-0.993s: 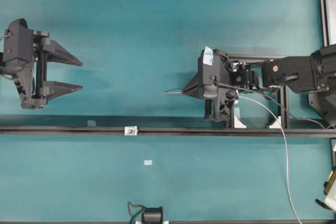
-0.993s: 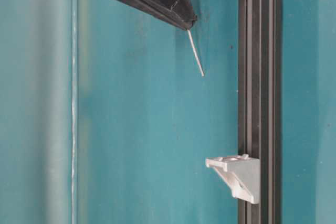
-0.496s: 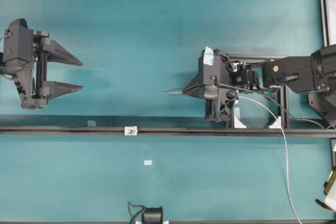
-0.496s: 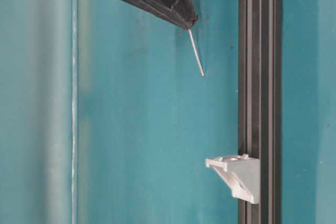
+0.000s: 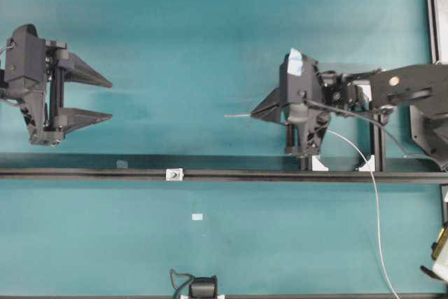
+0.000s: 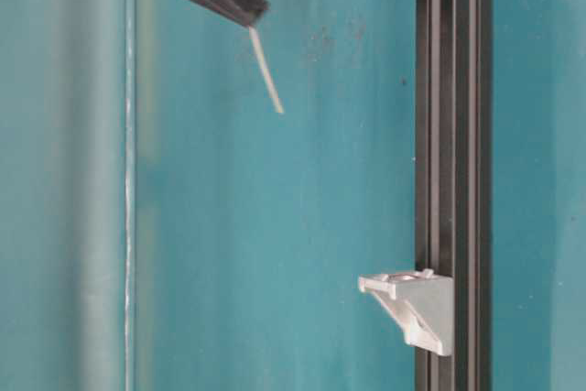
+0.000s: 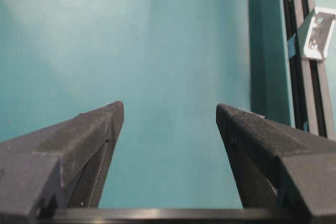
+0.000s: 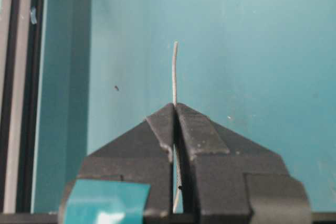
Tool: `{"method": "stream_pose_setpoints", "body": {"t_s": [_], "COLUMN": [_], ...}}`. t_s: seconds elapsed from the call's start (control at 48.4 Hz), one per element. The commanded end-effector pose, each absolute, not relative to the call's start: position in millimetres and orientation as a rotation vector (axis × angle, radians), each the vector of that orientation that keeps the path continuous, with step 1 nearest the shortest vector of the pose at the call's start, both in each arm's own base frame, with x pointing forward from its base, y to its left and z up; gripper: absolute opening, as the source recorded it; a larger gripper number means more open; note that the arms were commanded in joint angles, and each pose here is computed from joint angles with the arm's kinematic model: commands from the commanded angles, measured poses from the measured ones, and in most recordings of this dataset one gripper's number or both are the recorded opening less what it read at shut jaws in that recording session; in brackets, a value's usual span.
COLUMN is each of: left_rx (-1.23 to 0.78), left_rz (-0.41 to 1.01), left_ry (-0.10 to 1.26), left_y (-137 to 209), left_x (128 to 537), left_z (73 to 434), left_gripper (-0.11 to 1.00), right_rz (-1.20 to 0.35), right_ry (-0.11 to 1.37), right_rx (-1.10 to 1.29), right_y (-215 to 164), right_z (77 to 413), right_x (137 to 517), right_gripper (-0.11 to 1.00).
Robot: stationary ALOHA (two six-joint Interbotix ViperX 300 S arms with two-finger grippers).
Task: Insert the wire into the hole on the left side and pull it with the left arm.
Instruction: 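Lift the wire with the right gripper and swing it toward the rail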
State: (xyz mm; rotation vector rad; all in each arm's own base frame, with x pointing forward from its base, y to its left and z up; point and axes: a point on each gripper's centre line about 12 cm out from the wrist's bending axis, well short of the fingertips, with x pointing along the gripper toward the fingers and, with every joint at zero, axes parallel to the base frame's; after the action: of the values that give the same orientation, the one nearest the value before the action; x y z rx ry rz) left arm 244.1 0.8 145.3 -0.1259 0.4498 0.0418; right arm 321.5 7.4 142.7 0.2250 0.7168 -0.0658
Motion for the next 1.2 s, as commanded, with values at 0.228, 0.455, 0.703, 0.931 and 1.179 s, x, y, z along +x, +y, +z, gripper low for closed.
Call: {"method": "stream_pose_setpoints", "body": {"t_s": [0.228, 0.455, 0.703, 0.931, 1.179], "left_rx": [-0.129, -0.130, -0.133, -0.138, -0.133], "left_rz": [0.043, 0.043, 0.042, 0.041, -0.021], "left_ry": [0.393, 0.390, 0.370, 0.390, 0.340], "left_y": [2.0, 2.2, 2.2, 0.6, -17.2], "left_x": [254.8, 258.3, 258.6, 265.4, 272.0], "left_z": [162.3, 170.1, 177.6, 169.4, 157.3], "left_gripper": [0.94, 0.94, 0.94, 0.93, 0.93], "right_rz": [-0.072, -0.068, -0.065, -0.072, -0.021], "right_ry": [0.646, 0.619, 0.588, 0.492, 0.358], "right_rx": [0.213, 0.206, 0.218, 0.292, 0.343], "right_y": [-0.1, -0.2, 0.4, 2.4, 20.5], "right_z": [187.6, 203.3, 198.7, 187.8, 183.3], "right_x": [309.7, 299.4, 290.6, 281.2, 271.7], "right_gripper": [0.02, 0.02, 0.02, 0.02, 0.02]}}
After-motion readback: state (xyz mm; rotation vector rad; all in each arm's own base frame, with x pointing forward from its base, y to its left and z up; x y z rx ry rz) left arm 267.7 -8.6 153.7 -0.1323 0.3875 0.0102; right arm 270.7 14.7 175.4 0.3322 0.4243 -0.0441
